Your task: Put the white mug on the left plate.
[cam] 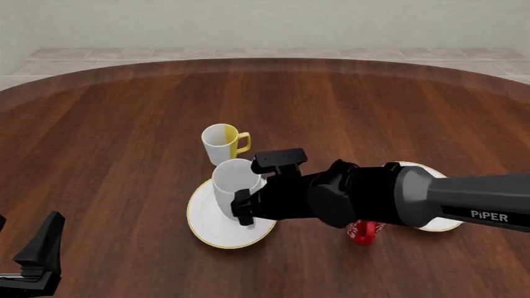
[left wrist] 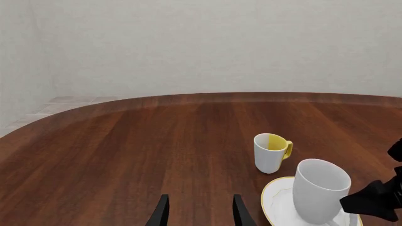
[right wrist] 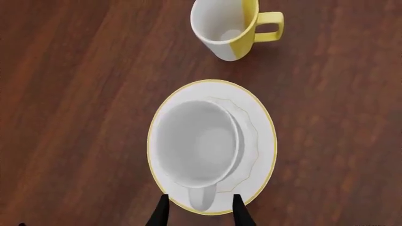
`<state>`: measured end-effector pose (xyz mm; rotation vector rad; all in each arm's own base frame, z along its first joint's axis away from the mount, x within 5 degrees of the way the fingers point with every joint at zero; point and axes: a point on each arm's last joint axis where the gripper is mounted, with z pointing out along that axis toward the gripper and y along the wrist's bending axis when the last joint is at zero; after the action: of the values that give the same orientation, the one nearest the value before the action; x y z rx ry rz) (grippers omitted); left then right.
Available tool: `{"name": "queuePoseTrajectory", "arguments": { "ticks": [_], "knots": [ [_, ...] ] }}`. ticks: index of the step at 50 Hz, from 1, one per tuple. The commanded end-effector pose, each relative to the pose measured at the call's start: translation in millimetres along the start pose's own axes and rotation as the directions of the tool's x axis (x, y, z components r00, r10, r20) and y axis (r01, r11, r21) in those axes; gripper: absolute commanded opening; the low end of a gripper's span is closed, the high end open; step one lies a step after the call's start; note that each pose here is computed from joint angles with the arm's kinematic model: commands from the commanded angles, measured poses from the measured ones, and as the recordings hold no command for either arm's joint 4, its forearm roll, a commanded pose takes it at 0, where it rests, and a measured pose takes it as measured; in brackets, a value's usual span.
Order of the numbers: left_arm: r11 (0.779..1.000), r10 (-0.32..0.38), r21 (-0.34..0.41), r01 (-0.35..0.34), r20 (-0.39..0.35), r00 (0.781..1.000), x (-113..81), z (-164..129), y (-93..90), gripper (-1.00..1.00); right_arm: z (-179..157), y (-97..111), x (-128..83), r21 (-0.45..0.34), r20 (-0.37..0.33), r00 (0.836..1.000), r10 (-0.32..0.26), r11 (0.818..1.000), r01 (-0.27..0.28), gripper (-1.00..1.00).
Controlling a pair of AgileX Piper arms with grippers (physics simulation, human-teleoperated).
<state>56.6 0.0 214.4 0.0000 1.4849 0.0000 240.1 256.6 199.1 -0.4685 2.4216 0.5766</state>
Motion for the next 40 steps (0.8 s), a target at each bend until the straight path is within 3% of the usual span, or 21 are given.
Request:
{"name": "queuePoseTrajectory", "arguments": {
  "ticks": [1, 9, 17, 24, 28, 29, 32, 34, 37, 38, 39, 40],
  "knots": [
    [1.000, 0.000, 0.000, 0.000, 0.000, 1.000, 0.0, 0.0, 0.0, 1.00, -7.2, 3.7, -4.0, -0.010, 0.014, 1.000, -0.008, 1.000, 0.009, 1.00],
    [1.000, 0.000, 0.000, 0.000, 0.000, 1.000, 0.0, 0.0, 0.0, 1.00, -31.3, 13.5, -15.3, -0.035, 0.054, 0.997, -0.048, 0.998, 0.050, 1.00],
    [1.000, 0.000, 0.000, 0.000, 0.000, 1.000, 0.0, 0.0, 0.0, 1.00, -91.7, 11.4, -46.2, -0.033, 0.171, 0.979, -0.111, 0.992, 0.118, 1.00],
    [1.000, 0.000, 0.000, 0.000, 0.000, 1.000, 0.0, 0.0, 0.0, 1.00, -162.5, 10.3, -65.2, -0.014, 0.291, 0.938, -0.187, 0.980, 0.199, 1.00],
    [1.000, 0.000, 0.000, 0.000, 0.000, 1.000, 0.0, 0.0, 0.0, 1.00, -210.8, 3.5, -70.0, 0.021, 0.374, 0.900, -0.225, 0.972, 0.234, 1.00],
    [1.000, 0.000, 0.000, 0.000, 0.000, 1.000, 0.0, 0.0, 0.0, 1.00, -210.9, 3.5, -70.0, 0.021, 0.374, 0.900, -0.225, 0.972, 0.234, 1.00],
    [1.000, 0.000, 0.000, 0.000, 0.000, 1.000, 0.0, 0.0, 0.0, 1.00, -259.4, 0.5, -69.0, 0.050, 0.453, 0.854, -0.254, 0.964, 0.260, 1.00],
    [1.000, 0.000, 0.000, 0.000, 0.000, 1.000, 0.0, 0.0, 0.0, 1.00, -270.5, 0.3, -68.0, 0.052, 0.471, 0.845, -0.253, 0.964, 0.260, 1.00],
    [1.000, 0.000, 0.000, 0.000, 0.000, 1.000, 0.0, 0.0, 0.0, 1.00, -317.4, -2.3, -61.4, 0.093, 0.552, 0.782, -0.290, 0.953, 0.288, 1.00],
    [1.000, 0.000, 0.000, 0.000, 0.000, 1.000, 0.0, 0.0, 0.0, 1.00, -338.7, -1.9, -56.6, 0.089, 0.593, 0.756, -0.276, 0.956, 0.280, 1.00],
    [1.000, 0.000, 0.000, 0.000, 0.000, 1.000, 0.0, 0.0, 0.0, 1.00, -351.4, -2.5, -52.8, 0.088, 0.614, 0.743, -0.267, 0.958, 0.272, 1.00],
    [1.000, 0.000, 0.000, 0.000, 0.000, 1.000, 0.0, 0.0, 0.0, 1.00, -372.0, -4.3, -45.1, 0.110, 0.649, 0.706, -0.282, 0.954, 0.280, 1.00]
  ]
}}
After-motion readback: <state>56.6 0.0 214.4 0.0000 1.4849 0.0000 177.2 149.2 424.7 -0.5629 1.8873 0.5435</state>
